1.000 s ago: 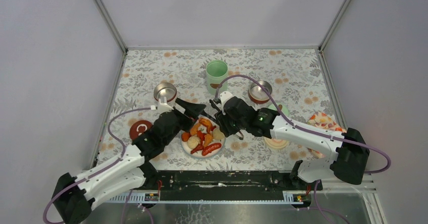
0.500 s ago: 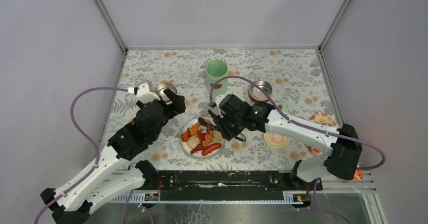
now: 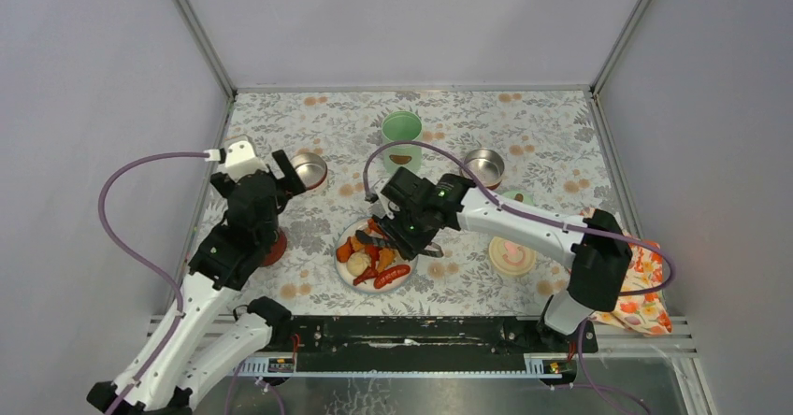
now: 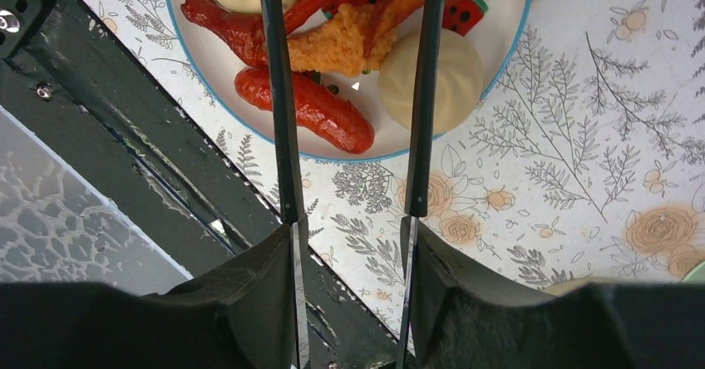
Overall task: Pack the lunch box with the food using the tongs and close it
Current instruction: Pick up the fake food from the plate.
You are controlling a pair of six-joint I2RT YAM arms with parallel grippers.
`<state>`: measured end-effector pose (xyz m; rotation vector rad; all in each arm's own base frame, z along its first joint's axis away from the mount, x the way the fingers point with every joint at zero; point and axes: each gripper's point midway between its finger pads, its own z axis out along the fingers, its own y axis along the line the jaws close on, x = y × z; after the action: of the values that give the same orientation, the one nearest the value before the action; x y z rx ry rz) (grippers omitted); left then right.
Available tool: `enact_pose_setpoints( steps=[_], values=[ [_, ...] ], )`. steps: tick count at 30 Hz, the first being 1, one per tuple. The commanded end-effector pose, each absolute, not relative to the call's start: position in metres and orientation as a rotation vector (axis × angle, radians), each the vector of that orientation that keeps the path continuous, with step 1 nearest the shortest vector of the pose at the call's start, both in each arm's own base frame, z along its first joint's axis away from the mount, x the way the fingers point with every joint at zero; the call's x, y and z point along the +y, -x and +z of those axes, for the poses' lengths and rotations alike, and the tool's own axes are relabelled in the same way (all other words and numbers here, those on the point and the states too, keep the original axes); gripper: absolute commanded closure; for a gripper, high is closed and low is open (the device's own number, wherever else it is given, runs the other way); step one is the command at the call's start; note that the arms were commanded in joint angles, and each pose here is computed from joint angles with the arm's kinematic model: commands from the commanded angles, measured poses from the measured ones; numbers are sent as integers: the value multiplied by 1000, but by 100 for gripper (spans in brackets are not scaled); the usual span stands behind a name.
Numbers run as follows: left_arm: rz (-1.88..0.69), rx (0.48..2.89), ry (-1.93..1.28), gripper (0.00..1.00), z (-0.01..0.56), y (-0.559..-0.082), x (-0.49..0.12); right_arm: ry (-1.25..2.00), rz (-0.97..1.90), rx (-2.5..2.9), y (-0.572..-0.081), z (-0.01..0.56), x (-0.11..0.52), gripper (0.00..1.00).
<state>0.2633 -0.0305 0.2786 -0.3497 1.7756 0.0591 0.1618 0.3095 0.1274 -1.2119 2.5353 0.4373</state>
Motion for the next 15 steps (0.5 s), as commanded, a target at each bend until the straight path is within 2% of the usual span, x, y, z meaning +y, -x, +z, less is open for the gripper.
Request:
enact_pose_setpoints(
  steps=[1, 15],
  values=[
    [5, 1729, 396, 2, 284, -270, -16, 1324, 404, 2488, -159, 138, 318, 49],
    [-48, 1745, 466, 2, 277, -280, 4, 1390, 182, 2485, -169, 119, 329, 49]
  ],
)
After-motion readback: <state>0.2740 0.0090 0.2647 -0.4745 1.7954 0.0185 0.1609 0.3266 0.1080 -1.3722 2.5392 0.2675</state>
